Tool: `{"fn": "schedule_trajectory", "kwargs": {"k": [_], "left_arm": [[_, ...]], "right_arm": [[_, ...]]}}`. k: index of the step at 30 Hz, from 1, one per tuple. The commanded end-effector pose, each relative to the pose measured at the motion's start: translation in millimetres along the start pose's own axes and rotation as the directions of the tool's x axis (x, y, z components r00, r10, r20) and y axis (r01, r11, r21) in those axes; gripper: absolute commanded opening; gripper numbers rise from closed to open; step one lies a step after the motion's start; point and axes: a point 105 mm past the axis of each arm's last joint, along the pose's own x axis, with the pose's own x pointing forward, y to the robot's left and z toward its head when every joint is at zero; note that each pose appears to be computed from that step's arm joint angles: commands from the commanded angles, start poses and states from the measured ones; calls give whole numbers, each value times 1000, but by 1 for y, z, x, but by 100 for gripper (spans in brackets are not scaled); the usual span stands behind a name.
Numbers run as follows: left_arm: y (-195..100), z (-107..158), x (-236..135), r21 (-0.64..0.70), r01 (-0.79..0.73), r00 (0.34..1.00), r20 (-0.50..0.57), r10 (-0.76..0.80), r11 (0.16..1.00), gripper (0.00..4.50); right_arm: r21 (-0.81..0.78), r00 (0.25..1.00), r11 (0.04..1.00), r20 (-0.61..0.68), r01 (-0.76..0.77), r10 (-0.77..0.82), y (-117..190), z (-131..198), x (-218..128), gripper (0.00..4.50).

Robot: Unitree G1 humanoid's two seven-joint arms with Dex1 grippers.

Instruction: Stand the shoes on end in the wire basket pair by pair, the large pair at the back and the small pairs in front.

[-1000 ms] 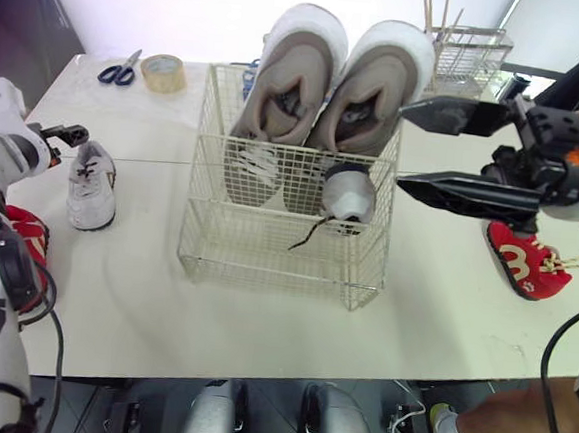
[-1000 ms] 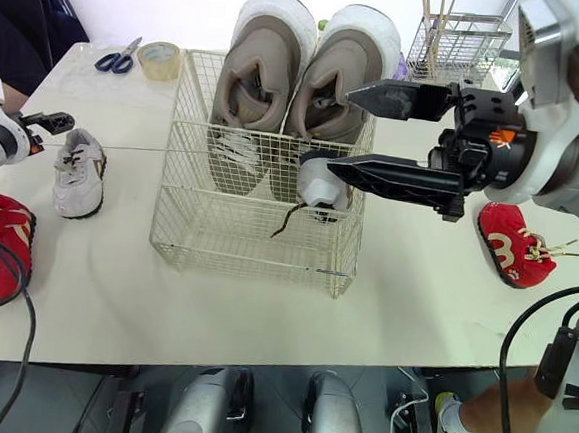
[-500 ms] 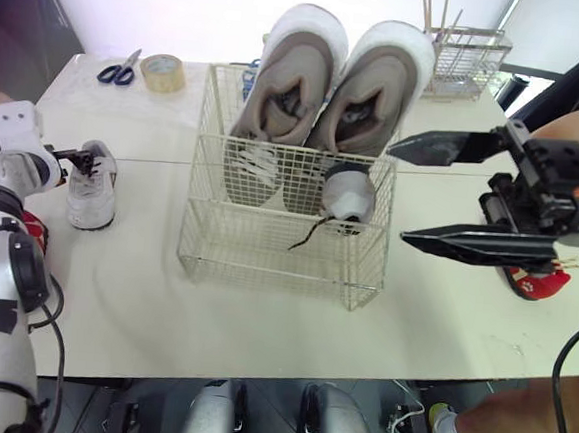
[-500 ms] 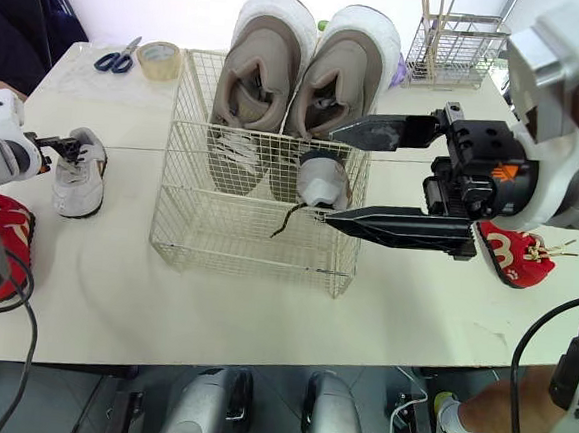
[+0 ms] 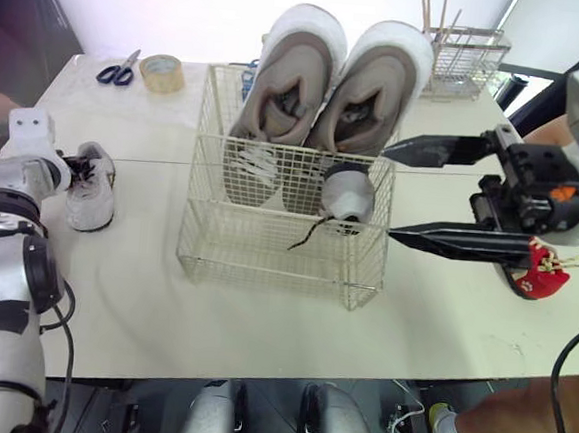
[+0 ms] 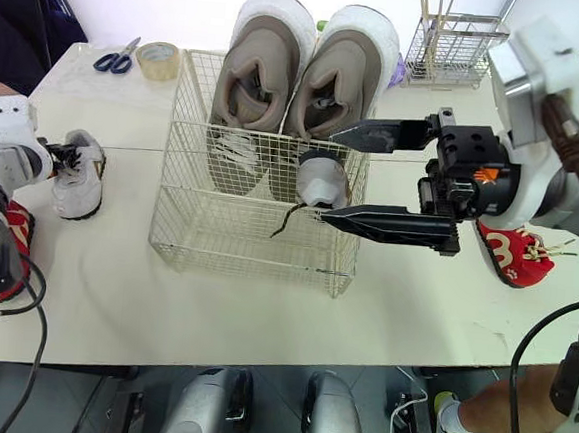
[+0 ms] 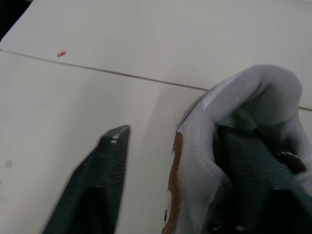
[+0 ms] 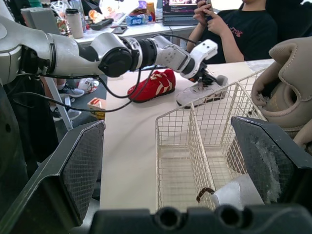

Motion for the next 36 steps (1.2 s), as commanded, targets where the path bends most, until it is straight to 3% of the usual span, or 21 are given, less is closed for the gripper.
{"fn": "schedule_trajectory", "kwargs": {"k": [1,3,7,11,15,18,20,22,28,31,36], "left_arm": [[14,-6,-2,-12,-35,999,-19,34,999,107],[16,-10,-2,-17,-39,999,-29,38,999,4],[15,-10,-2,-33,-28,999,-22,27,999,4],[-11,47,-10,-128,119,976,197,-92,985,4],[-43,124,-40,-167,350,838,496,-228,922,4],[-76,164,-70,-71,522,677,641,-362,850,4],[-102,184,-100,10,649,527,715,-459,761,4],[-122,189,-128,84,730,409,741,-532,679,4],[-154,188,-192,125,846,230,792,-566,518,4],[-165,185,-217,165,866,171,788,-591,471,4],[-174,176,-238,208,848,162,774,-613,487,4]], "right_arm": [[-59,1000,998,-7,24,-24,3,8,-3,450],[-61,1000,998,-7,30,-30,2,8,-3,450],[-66,999,997,-8,38,-39,0,8,-3,450],[-70,998,996,-10,53,-54,-3,7,-4,450],[-69,998,995,-9,68,-69,-6,6,-6,450],[-67,997,995,-8,73,-74,-9,5,-6,450],[-66,997,995,-7,78,-79,-10,5,-6,450],[-65,997,995,-8,82,-83,-12,5,-6,450],[-62,995,993,-19,95,-97,-15,3,-9,450],[-64,995,993,-22,97,-99,-16,2,-9,450],[-72,995,993,-24,99,-101,-17,2,-9,450]]}}
